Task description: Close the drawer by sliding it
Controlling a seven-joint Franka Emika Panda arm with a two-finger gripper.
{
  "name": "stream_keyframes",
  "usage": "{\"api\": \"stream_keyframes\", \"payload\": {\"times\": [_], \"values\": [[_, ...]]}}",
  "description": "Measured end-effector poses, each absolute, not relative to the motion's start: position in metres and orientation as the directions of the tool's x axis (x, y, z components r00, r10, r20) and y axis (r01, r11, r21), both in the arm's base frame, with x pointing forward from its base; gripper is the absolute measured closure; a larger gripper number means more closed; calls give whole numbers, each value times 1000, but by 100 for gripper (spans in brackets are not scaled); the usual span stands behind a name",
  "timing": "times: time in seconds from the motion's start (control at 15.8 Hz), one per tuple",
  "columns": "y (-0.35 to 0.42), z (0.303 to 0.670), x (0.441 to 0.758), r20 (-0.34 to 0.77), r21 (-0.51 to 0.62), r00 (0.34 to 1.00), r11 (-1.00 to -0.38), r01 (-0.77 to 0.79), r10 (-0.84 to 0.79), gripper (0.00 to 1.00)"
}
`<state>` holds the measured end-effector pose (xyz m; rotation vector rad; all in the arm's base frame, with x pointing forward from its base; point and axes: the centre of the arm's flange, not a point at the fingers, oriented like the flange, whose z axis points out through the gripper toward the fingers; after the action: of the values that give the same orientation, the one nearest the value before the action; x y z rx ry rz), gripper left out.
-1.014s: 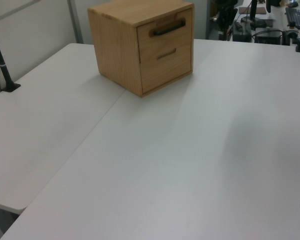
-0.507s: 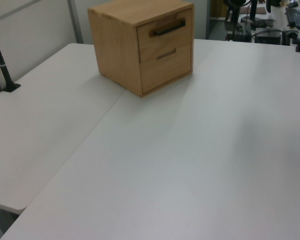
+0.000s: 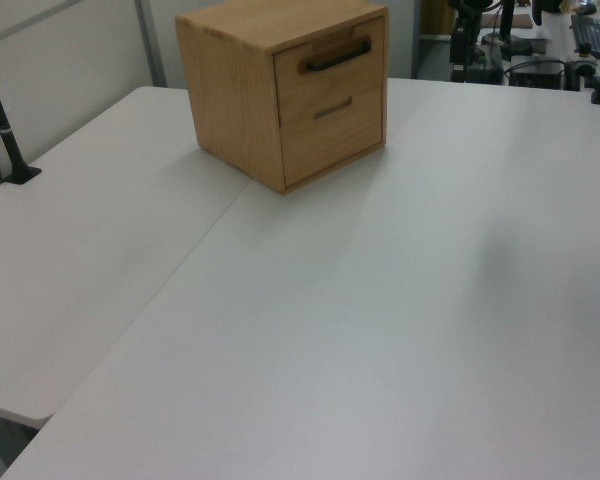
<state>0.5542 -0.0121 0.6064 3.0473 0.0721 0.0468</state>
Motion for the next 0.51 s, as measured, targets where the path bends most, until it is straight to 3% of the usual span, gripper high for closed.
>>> {"api": "stream_keyframes", "payload": {"times": [0.13,0.51], "values": [[-12,607,554,29,94,998,-995,46,49,0],[-11,614,555,57,81,998,-997,-8,-3,0]]}}
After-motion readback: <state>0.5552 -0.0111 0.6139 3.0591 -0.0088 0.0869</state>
